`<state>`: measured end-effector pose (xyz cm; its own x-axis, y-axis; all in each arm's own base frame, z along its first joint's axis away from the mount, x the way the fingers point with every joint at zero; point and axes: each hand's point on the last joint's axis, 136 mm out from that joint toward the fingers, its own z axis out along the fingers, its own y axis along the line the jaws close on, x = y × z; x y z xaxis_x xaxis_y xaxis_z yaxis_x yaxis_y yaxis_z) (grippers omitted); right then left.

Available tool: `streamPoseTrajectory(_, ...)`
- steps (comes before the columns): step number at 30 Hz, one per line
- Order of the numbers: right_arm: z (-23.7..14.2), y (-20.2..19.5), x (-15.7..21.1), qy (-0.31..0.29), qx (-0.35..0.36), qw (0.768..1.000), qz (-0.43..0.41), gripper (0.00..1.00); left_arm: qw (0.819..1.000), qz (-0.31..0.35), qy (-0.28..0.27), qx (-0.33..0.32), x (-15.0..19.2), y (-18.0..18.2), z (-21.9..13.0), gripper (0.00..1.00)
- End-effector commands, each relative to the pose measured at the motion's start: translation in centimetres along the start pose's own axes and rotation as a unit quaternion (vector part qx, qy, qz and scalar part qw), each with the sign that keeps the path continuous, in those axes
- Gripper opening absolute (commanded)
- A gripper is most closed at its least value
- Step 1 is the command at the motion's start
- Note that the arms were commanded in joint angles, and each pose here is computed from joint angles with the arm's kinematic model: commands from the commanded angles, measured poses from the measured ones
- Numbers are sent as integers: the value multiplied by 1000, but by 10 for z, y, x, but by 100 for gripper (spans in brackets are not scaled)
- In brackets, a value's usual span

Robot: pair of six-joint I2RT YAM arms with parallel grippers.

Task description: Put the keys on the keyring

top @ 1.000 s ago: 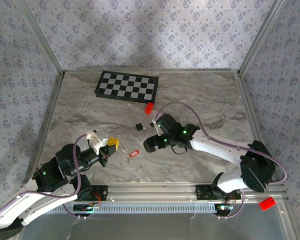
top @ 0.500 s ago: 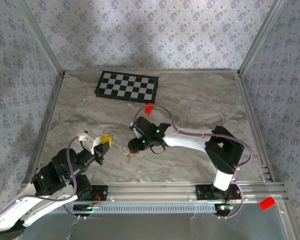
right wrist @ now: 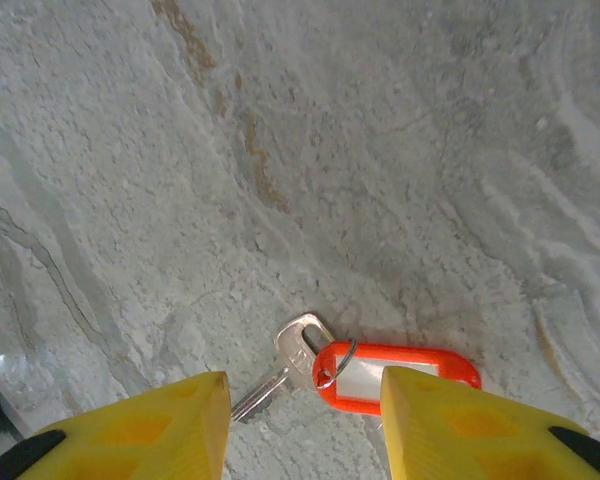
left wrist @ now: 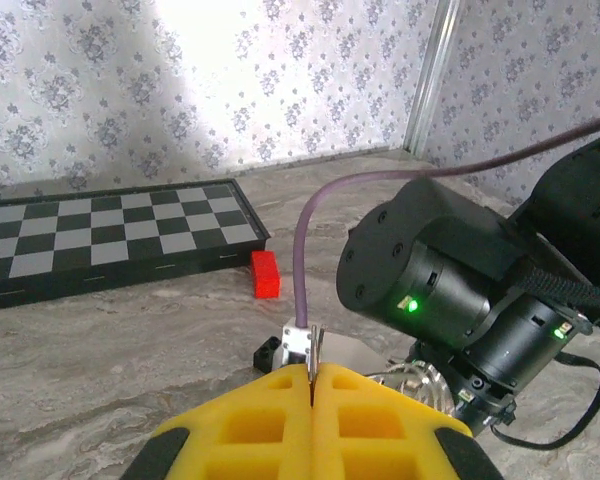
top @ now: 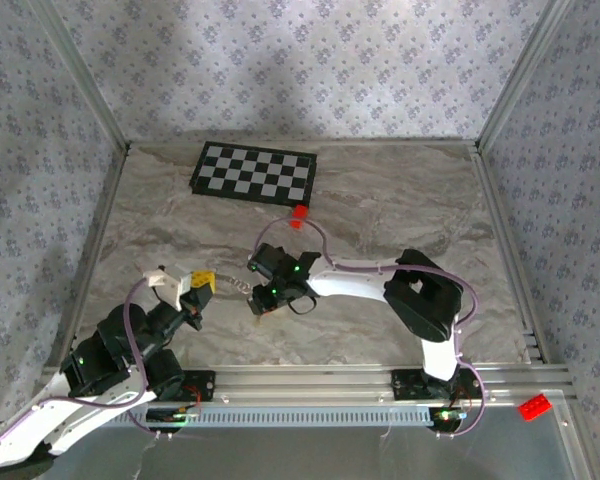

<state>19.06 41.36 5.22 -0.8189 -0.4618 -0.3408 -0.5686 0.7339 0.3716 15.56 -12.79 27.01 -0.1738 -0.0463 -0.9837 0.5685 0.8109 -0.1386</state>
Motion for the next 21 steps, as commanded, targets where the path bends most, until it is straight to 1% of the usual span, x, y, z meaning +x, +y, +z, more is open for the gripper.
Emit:
streamPoseTrajectory(1, 4, 1, -1, 8, 13, 1000, 6, 42, 999, -19, -31, -8, -13, 4, -4, 0)
streamPoseTrajectory(7, 9, -3, 3, 12, 22, 1000, 11, 35, 999, -17, -37, -6, -16, 3, -4, 0)
streamPoseTrajectory(11, 11, -7, 6, 17, 29, 999, 13, 32, 999, -18, -37, -5, -15, 3, -4, 0)
streamPoseTrajectory(21, 17, -6, 10, 20, 33, 999, 12, 19, 999, -23, -41, -6, -11, 5, -4, 0)
